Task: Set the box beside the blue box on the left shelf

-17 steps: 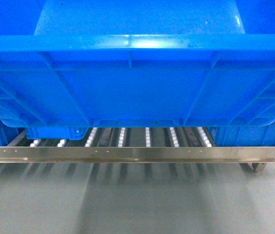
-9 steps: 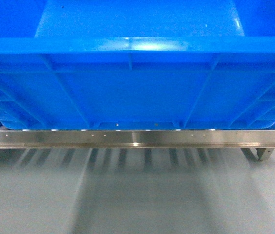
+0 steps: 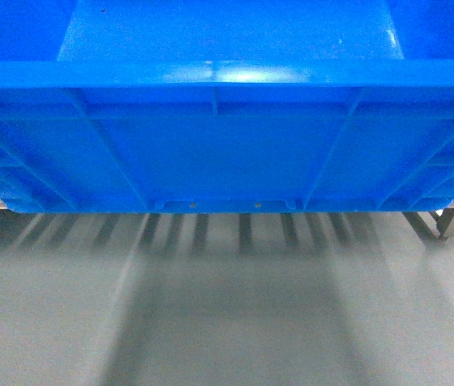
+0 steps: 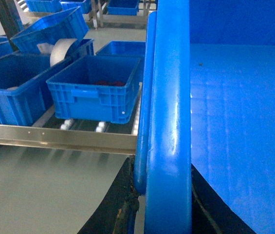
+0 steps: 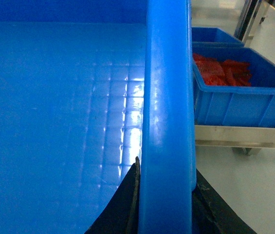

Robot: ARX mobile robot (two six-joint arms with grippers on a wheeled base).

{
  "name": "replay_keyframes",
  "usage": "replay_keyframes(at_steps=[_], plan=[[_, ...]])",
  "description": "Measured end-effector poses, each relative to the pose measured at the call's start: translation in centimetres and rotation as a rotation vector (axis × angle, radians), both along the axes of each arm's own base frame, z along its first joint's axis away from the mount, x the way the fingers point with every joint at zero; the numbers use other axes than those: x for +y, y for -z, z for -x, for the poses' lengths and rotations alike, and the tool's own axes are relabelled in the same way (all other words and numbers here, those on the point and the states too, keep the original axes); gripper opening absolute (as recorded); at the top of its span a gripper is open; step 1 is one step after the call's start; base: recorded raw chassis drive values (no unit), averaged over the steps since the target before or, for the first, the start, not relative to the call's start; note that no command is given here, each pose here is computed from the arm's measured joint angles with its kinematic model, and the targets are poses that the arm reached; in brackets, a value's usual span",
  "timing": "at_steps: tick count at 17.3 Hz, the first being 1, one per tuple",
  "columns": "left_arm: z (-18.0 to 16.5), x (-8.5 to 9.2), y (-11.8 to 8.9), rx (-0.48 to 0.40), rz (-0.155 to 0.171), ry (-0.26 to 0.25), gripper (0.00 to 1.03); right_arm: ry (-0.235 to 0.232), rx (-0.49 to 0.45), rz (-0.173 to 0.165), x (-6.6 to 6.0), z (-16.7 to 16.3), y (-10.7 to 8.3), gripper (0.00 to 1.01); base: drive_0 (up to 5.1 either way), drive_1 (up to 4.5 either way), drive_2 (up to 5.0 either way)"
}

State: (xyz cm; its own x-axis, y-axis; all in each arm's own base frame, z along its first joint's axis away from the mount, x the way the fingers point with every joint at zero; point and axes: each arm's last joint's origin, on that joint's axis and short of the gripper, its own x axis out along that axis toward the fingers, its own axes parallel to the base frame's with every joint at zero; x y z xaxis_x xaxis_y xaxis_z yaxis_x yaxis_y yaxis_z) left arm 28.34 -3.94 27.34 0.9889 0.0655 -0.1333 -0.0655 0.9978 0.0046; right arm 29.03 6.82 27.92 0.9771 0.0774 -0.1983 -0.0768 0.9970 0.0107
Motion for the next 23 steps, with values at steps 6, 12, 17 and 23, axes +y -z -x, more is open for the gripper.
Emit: replay_keyframes(at_steps=[6,12,17,23], plan=[[0.0,0.0,0.0,0.0,0.0,0.0,0.18,0.0,0.001,0.0,0.0,0.0,0.01,0.2,0.0,0.0,0.0],[0.0,-0.01,0.12,0.01,-0.001,0.0,0.18,0.0,0.007,0.002,0.0,0.01,0.08,0.2,0.0,0.0,0.0],[-0.03,-0.02,0.06,0.002,0.0,0.0,0.18,0.0,0.001,0.001,0.0,0.0,0.02,0.2,0.0,0.0,0.0],[-0.03,-0.02,0.07,0.003,0.0,0.0,0.18,0.0,0.001,0.001,0.0,0.0,0.03,0.2,0.0,0.0,0.0]])
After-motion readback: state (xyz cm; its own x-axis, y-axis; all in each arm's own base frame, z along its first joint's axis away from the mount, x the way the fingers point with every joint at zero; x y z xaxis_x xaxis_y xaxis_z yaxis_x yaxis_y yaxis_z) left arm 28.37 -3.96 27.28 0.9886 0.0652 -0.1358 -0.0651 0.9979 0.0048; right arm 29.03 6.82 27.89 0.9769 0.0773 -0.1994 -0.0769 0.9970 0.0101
